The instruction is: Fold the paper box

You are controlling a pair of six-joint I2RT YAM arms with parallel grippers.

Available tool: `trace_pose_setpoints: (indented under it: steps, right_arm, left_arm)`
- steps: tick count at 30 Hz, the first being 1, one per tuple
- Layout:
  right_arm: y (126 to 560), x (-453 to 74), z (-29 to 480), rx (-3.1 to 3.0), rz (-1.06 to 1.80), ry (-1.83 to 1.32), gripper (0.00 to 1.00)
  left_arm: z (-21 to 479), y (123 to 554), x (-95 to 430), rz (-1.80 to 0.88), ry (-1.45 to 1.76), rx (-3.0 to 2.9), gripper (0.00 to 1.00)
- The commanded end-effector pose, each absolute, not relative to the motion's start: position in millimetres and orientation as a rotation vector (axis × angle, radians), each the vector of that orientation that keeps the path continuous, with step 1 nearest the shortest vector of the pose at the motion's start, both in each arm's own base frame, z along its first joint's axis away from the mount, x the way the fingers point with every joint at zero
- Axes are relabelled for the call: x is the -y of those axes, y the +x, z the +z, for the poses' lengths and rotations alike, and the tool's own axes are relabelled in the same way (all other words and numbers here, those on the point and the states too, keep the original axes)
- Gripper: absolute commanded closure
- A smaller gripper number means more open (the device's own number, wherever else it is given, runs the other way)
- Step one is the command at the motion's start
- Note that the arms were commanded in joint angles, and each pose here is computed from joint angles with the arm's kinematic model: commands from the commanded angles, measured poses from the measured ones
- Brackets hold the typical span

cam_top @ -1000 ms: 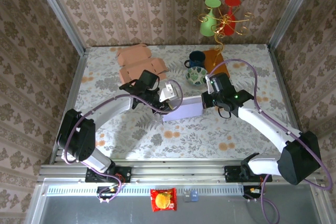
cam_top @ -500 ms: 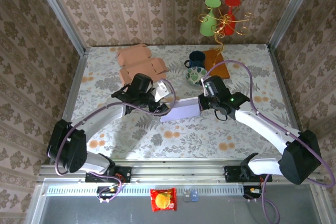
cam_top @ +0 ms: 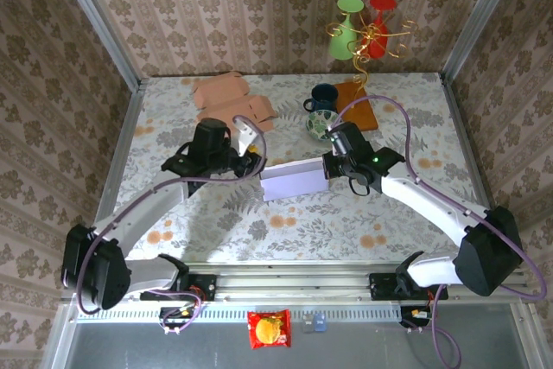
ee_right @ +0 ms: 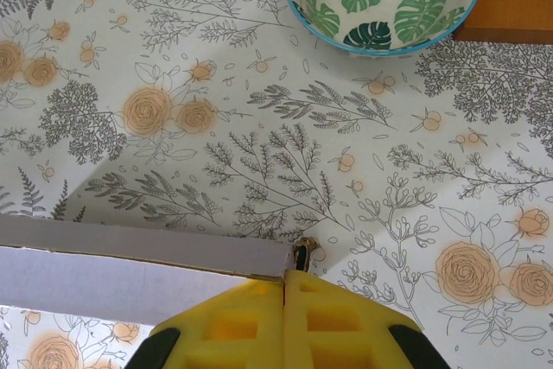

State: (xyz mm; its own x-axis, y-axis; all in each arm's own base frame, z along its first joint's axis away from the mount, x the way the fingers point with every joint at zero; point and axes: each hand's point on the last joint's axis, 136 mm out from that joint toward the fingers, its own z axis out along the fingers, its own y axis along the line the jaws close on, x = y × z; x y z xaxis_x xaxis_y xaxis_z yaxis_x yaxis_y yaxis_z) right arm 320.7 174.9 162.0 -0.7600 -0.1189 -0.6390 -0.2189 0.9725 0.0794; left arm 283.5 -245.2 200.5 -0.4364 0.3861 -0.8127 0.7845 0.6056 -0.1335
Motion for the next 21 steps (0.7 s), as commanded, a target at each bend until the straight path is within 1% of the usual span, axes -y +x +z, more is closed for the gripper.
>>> trace_pose_setpoints:
  steps: [1, 6, 21]
  right_arm:
    - [321.4, -174.1, 165.4, -2.458, 0.166, -0.218, 1.0]
    - [318.9, -173.6, 162.3, -2.493, 0.153, -0.226, 1.0]
    - [317.7, -173.4, 160.6, -2.503, 0.155, -0.218, 1.0]
  left_arm:
    - [203.3, 268.7, 230.2, -0.689, 0.825, -2.213, 0.6]
    - [197.7, 247.1, 228.8, -0.75, 0.889, -2.338, 0.62]
    - [176.6, 249.1, 240.7, -0.662, 1.033, -2.419, 0.64]
